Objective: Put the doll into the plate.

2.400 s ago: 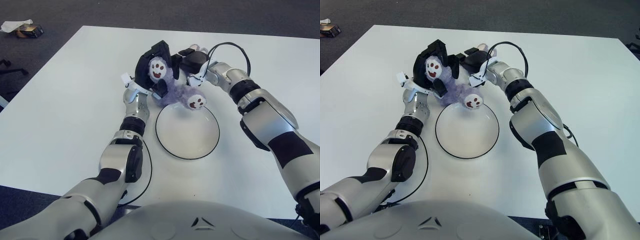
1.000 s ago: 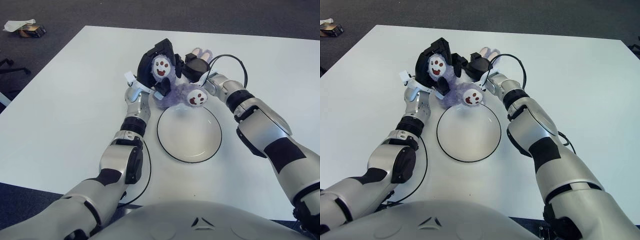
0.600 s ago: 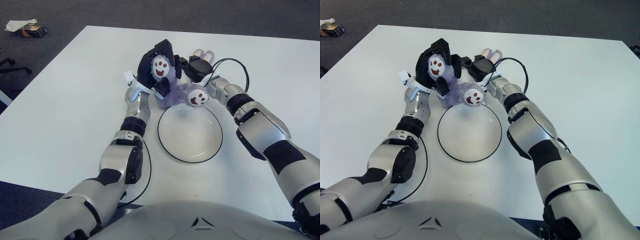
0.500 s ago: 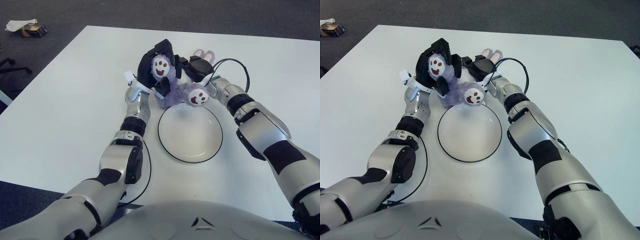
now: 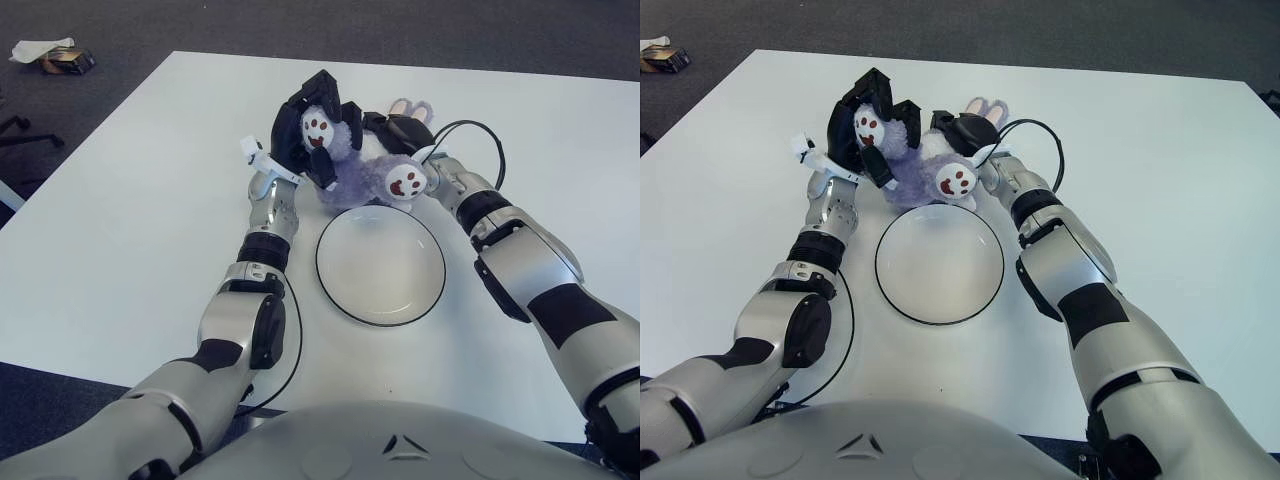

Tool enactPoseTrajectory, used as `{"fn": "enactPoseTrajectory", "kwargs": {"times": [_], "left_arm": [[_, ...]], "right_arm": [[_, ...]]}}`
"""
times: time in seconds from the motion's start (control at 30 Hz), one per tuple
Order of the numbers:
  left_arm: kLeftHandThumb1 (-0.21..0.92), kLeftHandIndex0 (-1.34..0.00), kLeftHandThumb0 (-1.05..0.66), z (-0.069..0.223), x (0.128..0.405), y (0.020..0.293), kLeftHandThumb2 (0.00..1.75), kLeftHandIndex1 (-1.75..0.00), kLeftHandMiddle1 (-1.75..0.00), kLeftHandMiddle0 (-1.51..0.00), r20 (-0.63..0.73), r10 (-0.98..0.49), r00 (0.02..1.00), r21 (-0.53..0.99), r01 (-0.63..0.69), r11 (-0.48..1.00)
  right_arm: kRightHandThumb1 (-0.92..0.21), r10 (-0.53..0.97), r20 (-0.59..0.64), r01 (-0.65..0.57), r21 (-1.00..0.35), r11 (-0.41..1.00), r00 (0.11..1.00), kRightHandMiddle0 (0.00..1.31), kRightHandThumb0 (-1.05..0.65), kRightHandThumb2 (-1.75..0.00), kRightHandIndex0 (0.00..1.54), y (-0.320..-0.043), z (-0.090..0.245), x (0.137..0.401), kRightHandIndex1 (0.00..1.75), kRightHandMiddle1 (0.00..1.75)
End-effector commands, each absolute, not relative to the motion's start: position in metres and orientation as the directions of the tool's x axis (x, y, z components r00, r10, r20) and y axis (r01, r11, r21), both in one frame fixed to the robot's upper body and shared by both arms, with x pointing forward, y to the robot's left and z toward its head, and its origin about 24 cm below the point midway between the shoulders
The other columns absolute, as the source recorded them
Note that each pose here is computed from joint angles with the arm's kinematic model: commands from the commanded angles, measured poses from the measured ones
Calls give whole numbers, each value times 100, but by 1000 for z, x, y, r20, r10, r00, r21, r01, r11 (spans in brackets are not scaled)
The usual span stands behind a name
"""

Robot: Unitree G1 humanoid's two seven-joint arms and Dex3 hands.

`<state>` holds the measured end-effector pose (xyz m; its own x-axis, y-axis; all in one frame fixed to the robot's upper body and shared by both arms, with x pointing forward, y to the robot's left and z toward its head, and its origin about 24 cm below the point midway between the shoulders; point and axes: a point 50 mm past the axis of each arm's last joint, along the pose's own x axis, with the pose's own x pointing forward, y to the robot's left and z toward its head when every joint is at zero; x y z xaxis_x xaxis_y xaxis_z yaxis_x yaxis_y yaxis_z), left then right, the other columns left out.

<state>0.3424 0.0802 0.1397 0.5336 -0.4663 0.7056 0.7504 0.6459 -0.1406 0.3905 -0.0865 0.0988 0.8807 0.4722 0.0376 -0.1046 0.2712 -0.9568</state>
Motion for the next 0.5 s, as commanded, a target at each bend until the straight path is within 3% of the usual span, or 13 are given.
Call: {"fn": "enactPoseTrajectory", "kwargs": {"times": [0.0,0.03,0.13,0.23,0.33,0.47], "left_arm": [[26,-40,-1,134,338,93,140,-174,-174,-68,680,-466,566,-130,719,683],[37,-37,-1,133,338,95,127,-174,-174,-55,676,-465,571,-127,712,690],[53,-31,-1,134,335,99,107,-174,-175,-38,671,-448,590,-113,679,726],[66,-10,-46,136,331,102,91,-147,-153,-22,678,-427,599,-97,648,755],[82,-3,-66,136,327,107,74,-119,-132,-12,693,-383,610,-99,607,788],[89,-1,-77,140,323,113,69,-103,-119,-11,715,-329,618,-88,546,833]], "right_arm": [[1,393,-80,-184,-955,235,916,76,0,-157,91,-111,74,386,135,175],[4,390,-78,-182,-955,236,917,75,0,-159,95,-112,74,386,136,175],[7,387,-57,-166,-953,255,920,75,0,-161,101,-117,81,388,132,175],[8,408,-11,-136,-951,277,913,75,0,-161,104,-122,95,392,128,175],[7,388,0,-124,-947,295,922,71,0,-163,101,-124,101,395,138,175],[5,359,4,-121,-938,326,933,68,0,-164,97,-122,104,398,148,175]]}}
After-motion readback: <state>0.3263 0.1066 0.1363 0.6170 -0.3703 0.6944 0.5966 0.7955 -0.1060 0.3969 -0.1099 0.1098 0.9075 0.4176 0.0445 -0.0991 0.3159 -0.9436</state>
